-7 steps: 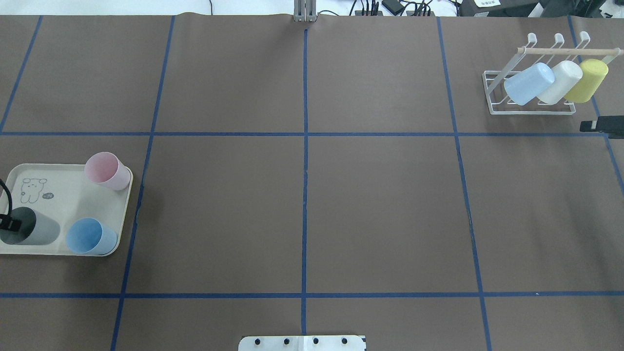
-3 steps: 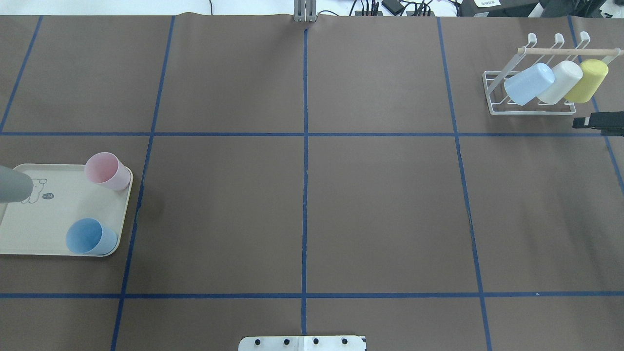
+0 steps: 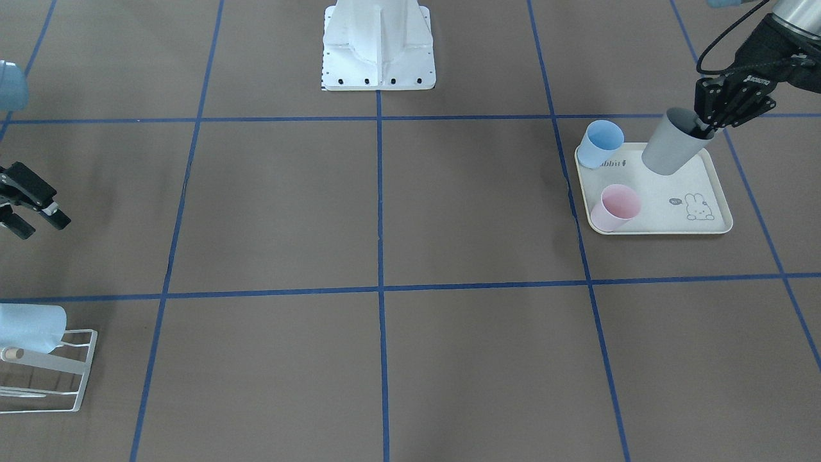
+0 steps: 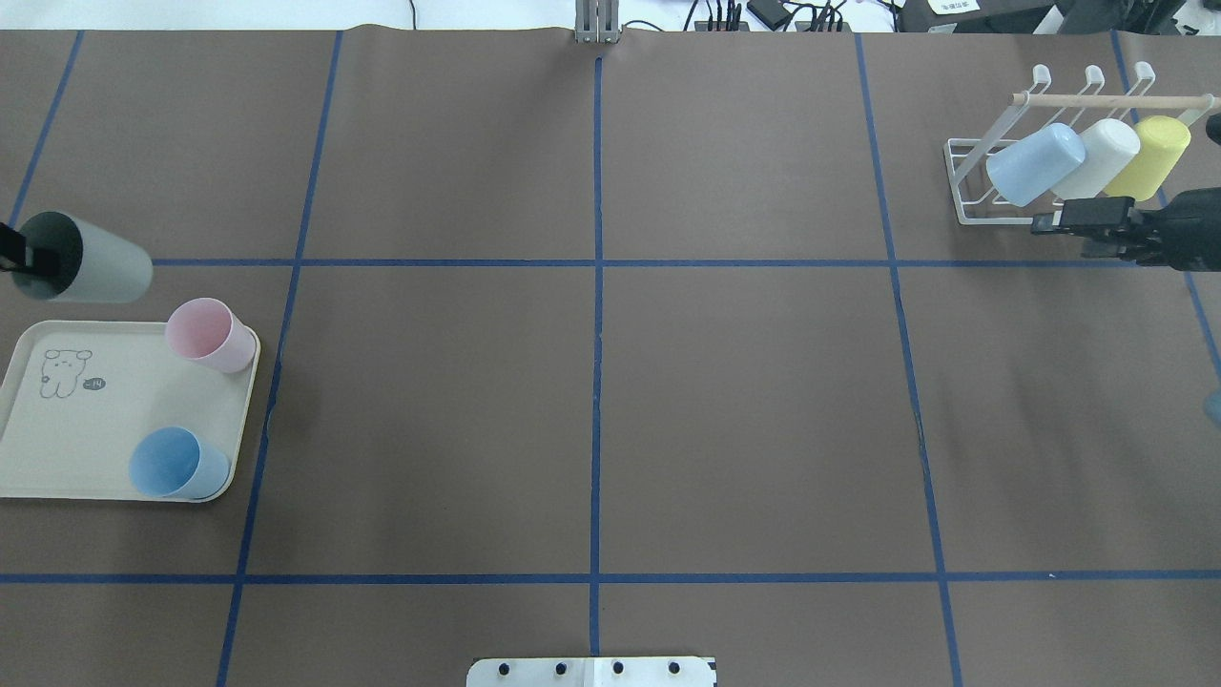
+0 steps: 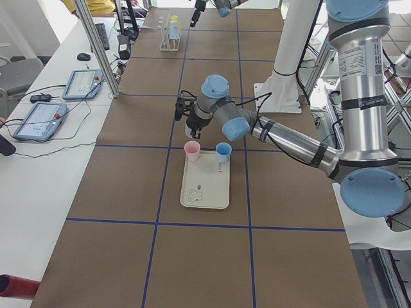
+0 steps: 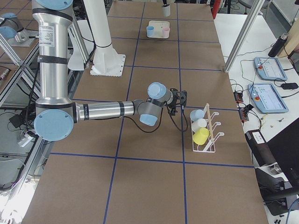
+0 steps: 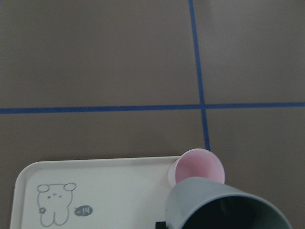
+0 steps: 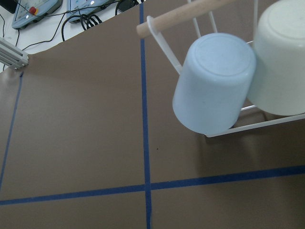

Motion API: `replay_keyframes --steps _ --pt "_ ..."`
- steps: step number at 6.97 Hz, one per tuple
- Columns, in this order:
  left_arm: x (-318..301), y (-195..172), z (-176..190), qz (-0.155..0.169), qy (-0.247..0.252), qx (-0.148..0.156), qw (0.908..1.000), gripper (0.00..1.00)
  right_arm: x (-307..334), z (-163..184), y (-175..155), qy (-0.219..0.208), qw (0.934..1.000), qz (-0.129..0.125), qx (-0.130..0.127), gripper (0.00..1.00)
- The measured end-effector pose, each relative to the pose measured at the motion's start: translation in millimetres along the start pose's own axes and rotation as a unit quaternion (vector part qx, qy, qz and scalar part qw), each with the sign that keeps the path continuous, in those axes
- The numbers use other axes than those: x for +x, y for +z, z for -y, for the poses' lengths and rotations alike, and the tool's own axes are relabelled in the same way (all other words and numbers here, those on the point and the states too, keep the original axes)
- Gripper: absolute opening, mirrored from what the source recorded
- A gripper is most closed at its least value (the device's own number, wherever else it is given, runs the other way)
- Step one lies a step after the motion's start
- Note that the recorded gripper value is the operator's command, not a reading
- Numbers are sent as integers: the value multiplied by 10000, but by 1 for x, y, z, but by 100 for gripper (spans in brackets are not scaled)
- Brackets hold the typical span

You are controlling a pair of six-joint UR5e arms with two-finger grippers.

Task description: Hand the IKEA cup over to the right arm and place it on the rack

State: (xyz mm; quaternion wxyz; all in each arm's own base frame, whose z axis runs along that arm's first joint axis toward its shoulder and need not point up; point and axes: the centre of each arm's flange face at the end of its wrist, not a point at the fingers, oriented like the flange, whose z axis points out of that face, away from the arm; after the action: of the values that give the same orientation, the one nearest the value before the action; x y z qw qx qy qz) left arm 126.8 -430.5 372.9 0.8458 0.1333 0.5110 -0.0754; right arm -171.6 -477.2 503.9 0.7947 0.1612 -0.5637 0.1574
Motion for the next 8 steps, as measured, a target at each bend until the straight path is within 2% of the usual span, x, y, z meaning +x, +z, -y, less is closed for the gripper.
replay_keyframes --steps 2,3,5,8 --pt "73 2 33 -595 -592 13 9965 0 -45 -12 36 322 9993 202 -24 100" --pt "114 16 41 -844 -799 -121 9931 0 -61 -21 50 396 9988 274 -71 100" --pt "166 40 35 -1329 -1074 -367 9846 0 -87 -35 68 363 9982 419 -210 100" --pt "223 71 23 -1993 -1331 -746 9680 0 -111 -38 73 500 9966 594 -279 100"
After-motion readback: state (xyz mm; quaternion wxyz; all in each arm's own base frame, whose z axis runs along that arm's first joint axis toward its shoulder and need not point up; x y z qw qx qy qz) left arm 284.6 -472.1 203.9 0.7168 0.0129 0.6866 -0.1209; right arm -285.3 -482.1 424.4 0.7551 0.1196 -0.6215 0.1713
